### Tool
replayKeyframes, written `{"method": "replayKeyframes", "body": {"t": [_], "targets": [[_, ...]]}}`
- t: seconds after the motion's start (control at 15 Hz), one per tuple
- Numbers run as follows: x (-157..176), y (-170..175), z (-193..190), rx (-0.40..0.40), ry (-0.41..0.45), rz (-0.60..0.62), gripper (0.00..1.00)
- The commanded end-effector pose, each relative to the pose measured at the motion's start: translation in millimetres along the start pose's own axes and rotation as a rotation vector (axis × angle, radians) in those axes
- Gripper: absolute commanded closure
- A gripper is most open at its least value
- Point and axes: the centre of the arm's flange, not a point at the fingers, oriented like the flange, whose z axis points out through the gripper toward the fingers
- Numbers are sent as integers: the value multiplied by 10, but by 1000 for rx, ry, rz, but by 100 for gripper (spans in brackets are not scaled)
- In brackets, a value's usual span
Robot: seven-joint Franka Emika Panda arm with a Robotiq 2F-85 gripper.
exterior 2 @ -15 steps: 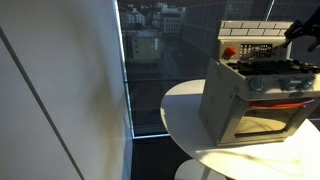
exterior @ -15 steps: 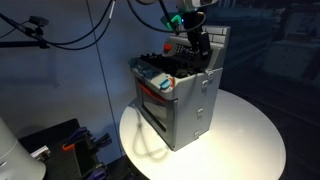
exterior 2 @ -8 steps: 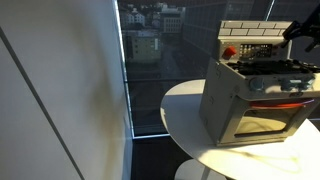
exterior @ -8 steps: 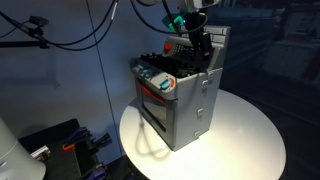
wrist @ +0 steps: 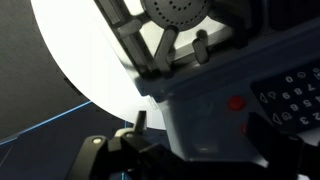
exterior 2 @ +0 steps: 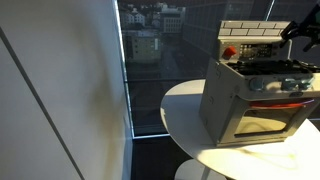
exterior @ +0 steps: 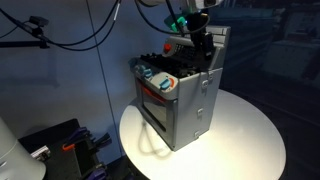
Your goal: Press the top switch on the stove
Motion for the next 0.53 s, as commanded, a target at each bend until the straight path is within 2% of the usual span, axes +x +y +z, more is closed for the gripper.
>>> {"method": "replayKeyframes", "body": {"t": [0.0,0.47], "targets": [[101,-16,4,17,1,-9,0],[91,-23,52,25,-7,-4,0]]}}
